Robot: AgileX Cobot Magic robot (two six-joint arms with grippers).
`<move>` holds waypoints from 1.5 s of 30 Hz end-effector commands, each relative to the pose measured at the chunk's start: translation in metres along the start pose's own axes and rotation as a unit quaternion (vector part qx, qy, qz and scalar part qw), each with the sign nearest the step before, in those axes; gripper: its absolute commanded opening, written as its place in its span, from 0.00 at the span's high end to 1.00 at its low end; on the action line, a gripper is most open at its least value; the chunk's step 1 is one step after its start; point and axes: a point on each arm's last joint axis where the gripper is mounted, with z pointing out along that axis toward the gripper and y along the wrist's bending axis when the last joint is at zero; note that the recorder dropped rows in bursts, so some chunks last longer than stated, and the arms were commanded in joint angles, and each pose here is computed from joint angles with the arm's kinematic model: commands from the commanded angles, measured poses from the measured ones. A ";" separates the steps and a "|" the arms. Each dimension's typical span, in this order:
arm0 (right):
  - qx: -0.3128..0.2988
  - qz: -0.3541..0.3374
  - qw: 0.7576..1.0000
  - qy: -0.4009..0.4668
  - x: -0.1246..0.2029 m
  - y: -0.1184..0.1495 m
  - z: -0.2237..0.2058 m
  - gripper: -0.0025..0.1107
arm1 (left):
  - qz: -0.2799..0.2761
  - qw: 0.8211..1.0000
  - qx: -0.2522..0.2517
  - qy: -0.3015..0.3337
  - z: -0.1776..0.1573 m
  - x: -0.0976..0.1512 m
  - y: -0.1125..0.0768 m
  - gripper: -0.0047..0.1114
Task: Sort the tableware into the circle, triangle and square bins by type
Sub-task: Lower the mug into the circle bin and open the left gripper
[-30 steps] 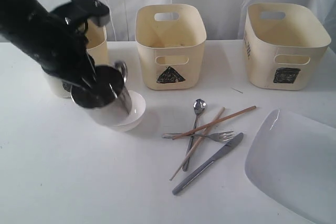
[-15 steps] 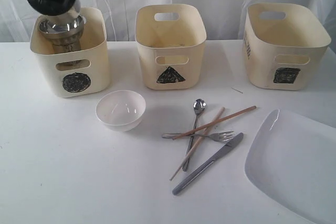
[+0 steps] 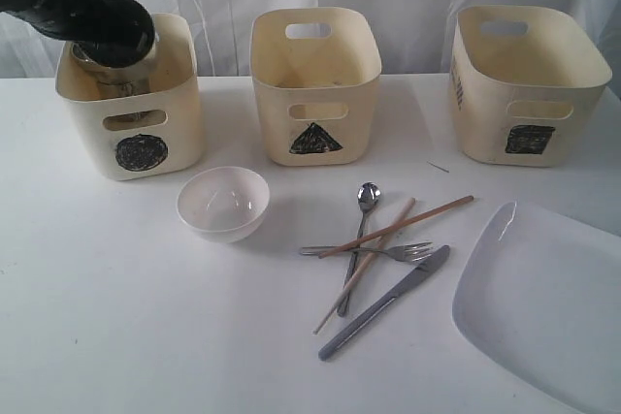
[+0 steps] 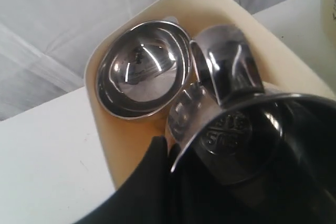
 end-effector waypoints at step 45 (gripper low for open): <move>0.003 0.002 1.000 -0.003 0.001 0.000 0.000 0.98 | -0.012 1.000 0.019 -0.006 0.031 0.008 -0.014 0.59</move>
